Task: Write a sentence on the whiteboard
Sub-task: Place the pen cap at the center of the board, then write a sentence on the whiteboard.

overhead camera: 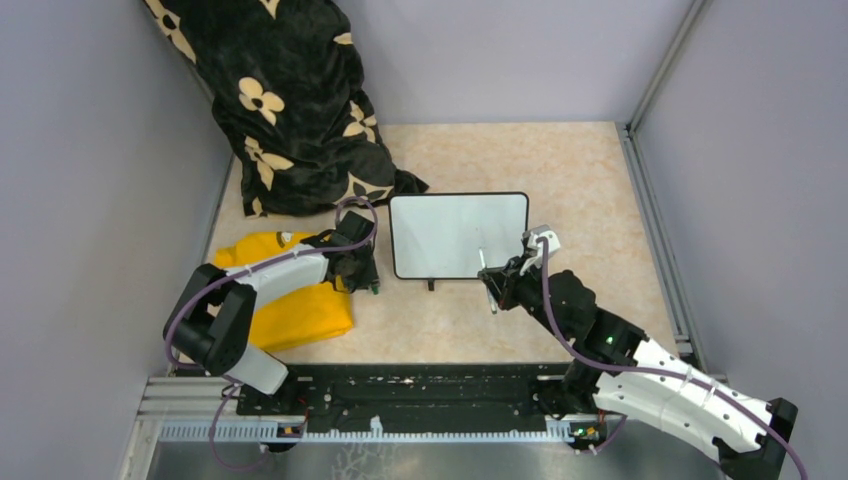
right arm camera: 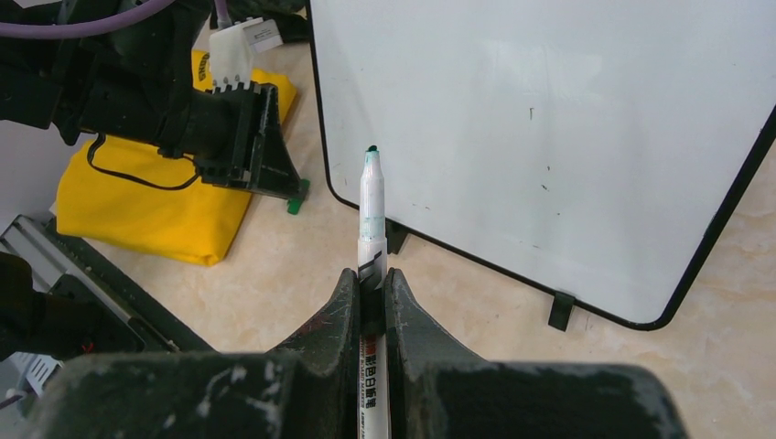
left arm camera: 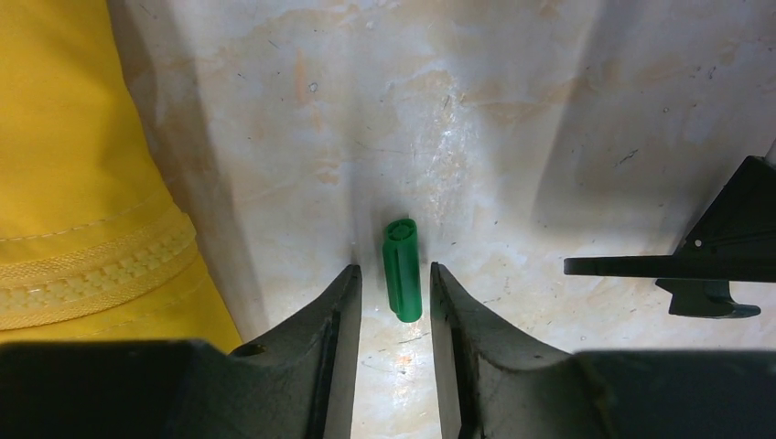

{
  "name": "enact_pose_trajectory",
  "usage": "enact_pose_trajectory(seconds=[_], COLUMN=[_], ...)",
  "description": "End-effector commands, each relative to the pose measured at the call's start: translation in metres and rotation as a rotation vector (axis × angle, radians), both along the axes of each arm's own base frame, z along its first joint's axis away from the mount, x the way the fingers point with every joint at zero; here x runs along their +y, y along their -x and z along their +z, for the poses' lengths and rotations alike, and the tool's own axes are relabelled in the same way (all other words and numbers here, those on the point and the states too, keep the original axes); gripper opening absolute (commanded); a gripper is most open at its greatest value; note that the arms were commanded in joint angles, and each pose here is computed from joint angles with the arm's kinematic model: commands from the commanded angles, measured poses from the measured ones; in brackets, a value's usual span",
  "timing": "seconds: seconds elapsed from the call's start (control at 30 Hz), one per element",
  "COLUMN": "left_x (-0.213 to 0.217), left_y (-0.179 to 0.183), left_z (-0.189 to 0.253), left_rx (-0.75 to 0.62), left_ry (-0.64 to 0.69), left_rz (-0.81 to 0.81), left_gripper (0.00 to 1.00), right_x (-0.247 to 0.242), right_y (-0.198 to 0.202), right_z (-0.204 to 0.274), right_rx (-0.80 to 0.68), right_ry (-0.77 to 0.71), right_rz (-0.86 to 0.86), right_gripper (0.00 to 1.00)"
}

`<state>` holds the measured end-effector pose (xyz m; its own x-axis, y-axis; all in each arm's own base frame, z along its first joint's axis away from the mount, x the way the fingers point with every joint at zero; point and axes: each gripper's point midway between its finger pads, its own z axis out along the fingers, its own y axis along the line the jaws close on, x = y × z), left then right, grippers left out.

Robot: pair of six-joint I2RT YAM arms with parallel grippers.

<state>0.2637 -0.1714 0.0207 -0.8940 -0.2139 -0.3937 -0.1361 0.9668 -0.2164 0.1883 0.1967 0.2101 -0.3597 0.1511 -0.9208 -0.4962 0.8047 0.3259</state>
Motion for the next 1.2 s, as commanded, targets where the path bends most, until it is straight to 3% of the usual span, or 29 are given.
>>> enact_pose_trajectory(seconds=[0.0, 0.1, 0.27, 0.37, 0.53, 0.7, 0.8, 1.17], left_x=[0.002, 0.003, 0.007, 0.001, -0.039, -0.077, -0.088, -0.103], left_y=[0.001, -0.001, -0.015, -0.021, -0.009, 0.056, 0.081, 0.114], left_z=[0.001, 0.016, 0.078, 0.127, 0.227, 0.304, 0.313, 0.326], left_rx=[0.005, -0.025, -0.194, -0.352, -0.741, -1.009, -0.993, -0.885], left_ry=[-0.003, 0.007, 0.048, 0.123, 0.392, 0.745, 0.885, 1.142], left_rz=[0.023, 0.037, 0.05, -0.01, -0.327, -0.694, -0.803, -0.97], left_gripper=[0.4, 0.44, 0.71, 0.78, 0.82, 0.93, 0.99, 0.96], right_x=[0.004, 0.004, 0.005, 0.009, 0.03, 0.056, 0.068, 0.1], right_y=[0.0, 0.001, 0.002, 0.003, 0.013, 0.03, 0.038, 0.053], right_z=[0.039, 0.041, 0.049, 0.056, 0.075, 0.1, 0.114, 0.129], right_rx=[-0.068, -0.069, -0.077, -0.092, -0.132, -0.167, -0.174, -0.15], right_ry=[-0.078, -0.08, -0.088, -0.091, -0.097, -0.144, -0.191, -0.28], right_rz=[0.015, 0.016, 0.027, 0.051, 0.179, 0.348, 0.418, 0.581], right_gripper=[0.0, 0.0, 0.0, 0.0, 0.0, 0.0, 0.0, 0.0])
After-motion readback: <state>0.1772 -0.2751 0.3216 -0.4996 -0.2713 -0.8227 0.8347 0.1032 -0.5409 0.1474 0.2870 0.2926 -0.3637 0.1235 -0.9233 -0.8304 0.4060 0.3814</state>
